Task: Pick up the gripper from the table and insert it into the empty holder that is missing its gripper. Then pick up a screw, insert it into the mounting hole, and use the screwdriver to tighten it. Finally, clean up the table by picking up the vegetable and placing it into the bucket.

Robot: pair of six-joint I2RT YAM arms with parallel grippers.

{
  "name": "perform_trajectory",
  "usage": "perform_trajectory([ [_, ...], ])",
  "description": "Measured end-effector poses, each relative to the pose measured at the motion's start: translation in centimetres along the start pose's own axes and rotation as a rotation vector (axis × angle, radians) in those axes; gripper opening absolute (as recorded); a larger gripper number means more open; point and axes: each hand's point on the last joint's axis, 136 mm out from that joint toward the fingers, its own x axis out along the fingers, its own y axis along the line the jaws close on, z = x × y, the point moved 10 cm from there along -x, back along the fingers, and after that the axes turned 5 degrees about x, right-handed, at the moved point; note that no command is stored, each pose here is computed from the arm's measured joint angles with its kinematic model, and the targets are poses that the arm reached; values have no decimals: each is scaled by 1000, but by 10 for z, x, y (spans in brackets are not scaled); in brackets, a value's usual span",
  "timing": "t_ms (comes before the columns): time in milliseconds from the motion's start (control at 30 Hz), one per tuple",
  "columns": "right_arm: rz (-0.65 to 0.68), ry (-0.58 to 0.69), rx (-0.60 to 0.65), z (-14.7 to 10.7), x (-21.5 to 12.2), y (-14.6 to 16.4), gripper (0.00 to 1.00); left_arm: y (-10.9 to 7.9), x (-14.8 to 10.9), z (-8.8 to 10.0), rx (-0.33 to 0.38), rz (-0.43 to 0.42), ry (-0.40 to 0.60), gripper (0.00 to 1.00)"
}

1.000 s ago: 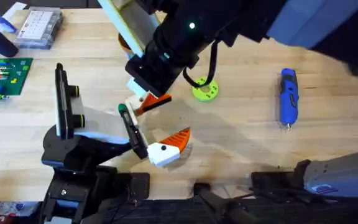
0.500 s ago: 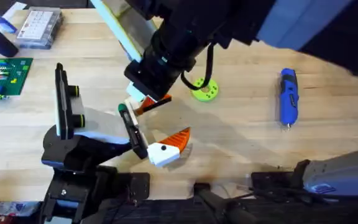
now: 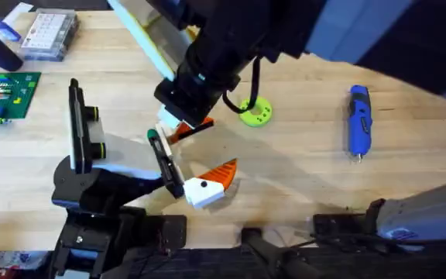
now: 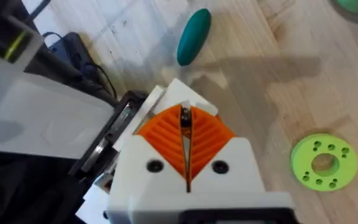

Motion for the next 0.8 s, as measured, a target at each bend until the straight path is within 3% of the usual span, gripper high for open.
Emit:
perform_trajectory([
  [800,4,33,8,-3,10,-2,7,0,0,0,-1,0,0,986],
])
